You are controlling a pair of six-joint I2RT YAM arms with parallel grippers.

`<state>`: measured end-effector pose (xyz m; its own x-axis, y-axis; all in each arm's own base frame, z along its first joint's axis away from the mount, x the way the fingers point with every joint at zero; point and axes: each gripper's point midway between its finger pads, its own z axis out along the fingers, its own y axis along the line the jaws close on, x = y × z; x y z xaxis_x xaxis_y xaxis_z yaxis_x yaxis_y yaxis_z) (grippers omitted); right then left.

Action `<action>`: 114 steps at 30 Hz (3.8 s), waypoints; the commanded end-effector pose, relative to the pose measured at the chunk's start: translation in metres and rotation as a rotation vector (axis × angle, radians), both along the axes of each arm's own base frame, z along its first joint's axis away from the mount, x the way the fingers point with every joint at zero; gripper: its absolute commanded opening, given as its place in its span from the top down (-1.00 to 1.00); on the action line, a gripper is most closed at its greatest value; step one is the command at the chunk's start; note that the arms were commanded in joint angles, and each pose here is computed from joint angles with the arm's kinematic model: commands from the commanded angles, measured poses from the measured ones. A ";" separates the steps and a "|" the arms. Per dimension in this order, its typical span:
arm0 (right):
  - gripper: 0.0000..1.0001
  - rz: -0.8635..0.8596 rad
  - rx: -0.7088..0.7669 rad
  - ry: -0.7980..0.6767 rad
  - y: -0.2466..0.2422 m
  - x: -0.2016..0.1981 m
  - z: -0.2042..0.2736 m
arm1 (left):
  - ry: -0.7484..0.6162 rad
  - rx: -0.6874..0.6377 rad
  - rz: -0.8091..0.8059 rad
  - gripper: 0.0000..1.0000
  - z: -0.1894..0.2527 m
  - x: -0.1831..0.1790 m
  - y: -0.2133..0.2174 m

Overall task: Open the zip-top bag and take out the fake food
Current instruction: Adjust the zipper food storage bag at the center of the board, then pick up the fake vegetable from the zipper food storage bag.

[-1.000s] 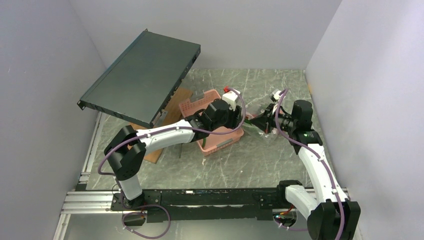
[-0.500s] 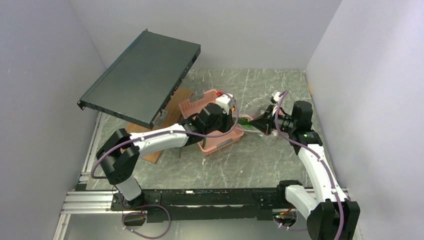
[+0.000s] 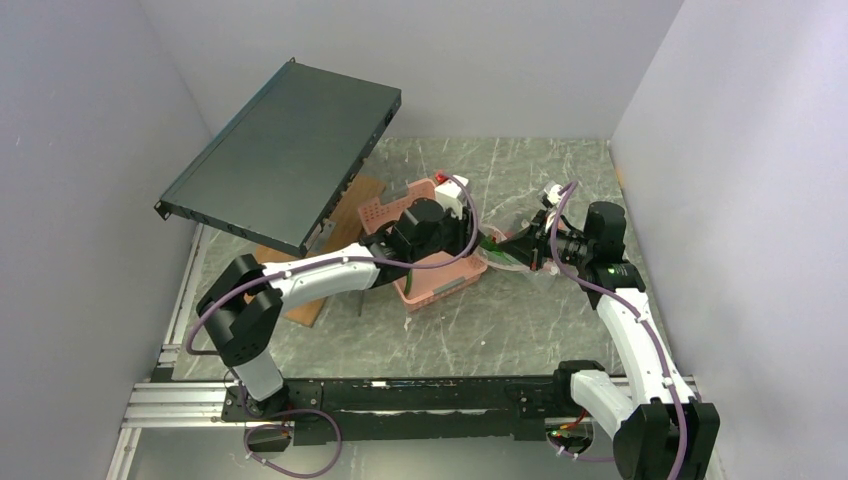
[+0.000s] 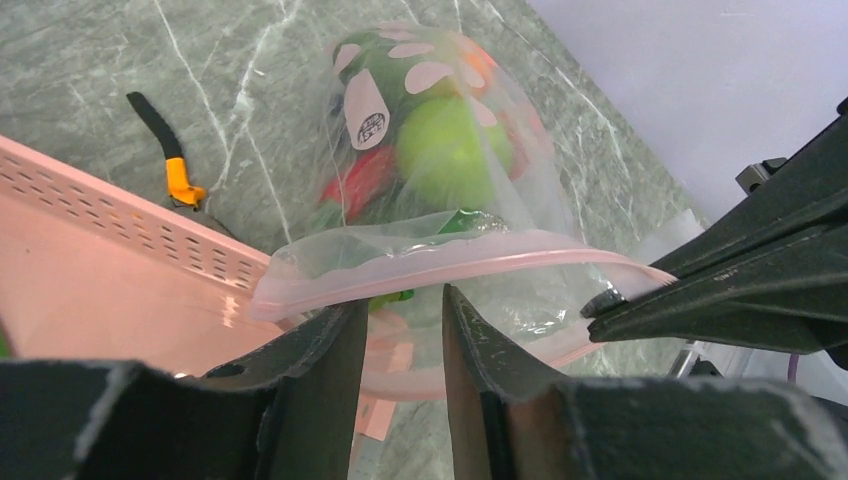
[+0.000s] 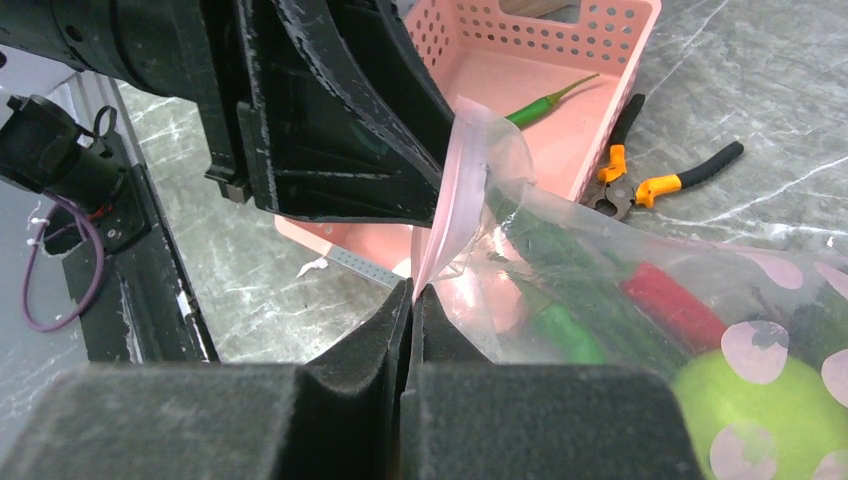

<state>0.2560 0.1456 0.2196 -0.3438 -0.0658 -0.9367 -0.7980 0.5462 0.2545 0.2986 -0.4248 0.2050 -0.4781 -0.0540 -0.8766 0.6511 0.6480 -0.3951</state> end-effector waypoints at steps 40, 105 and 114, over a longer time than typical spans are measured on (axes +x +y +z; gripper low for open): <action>1.00 -0.010 -0.118 -0.131 -0.016 0.001 0.009 | 0.094 0.008 0.005 0.70 -0.019 0.009 0.006; -0.15 0.125 -0.647 -0.013 -0.062 -0.070 -0.096 | -0.160 -0.036 -0.100 0.15 -0.059 -0.113 -0.071; 0.78 0.029 -0.681 -0.021 -0.066 -0.050 -0.101 | -0.169 -0.093 -0.056 0.20 -0.053 -0.103 -0.072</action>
